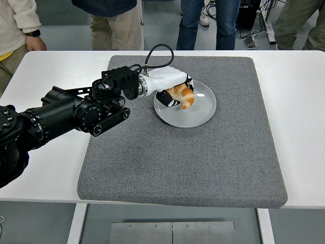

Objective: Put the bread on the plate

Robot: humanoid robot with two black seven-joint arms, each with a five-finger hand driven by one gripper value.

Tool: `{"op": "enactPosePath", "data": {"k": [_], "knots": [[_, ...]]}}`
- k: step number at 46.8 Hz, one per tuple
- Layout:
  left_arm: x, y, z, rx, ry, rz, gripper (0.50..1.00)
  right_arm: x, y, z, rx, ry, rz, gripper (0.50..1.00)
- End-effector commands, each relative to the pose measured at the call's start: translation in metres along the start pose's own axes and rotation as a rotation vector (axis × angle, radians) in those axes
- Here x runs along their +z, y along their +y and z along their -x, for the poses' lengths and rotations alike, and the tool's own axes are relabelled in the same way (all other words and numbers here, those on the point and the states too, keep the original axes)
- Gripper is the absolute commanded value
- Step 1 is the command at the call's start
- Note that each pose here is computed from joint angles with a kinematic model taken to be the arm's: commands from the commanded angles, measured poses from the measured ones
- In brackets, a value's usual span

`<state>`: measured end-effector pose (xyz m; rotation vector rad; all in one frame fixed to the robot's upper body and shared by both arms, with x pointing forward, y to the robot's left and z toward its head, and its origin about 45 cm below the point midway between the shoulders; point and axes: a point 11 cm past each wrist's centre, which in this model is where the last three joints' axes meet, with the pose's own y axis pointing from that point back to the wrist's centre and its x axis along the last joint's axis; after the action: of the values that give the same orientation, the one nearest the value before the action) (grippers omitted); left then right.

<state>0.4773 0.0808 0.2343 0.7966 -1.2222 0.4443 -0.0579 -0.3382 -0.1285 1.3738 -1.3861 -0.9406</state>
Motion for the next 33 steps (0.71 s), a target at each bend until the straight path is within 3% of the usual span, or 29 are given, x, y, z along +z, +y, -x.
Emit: {"op": "enactPosePath", "data": {"k": [1, 33], "knots": [[-0.004, 0.001, 0.002, -0.001, -0.012, -0.005, 0.5, 0.0, 0.0, 0.0, 0.0, 0.0, 0.0, 1.0], [0.021, 0.0, 0.012, 0.014, 0.024, 0.088, 0.5, 0.0, 0.0, 0.0, 0.0, 0.0, 0.0, 1.0]]}}
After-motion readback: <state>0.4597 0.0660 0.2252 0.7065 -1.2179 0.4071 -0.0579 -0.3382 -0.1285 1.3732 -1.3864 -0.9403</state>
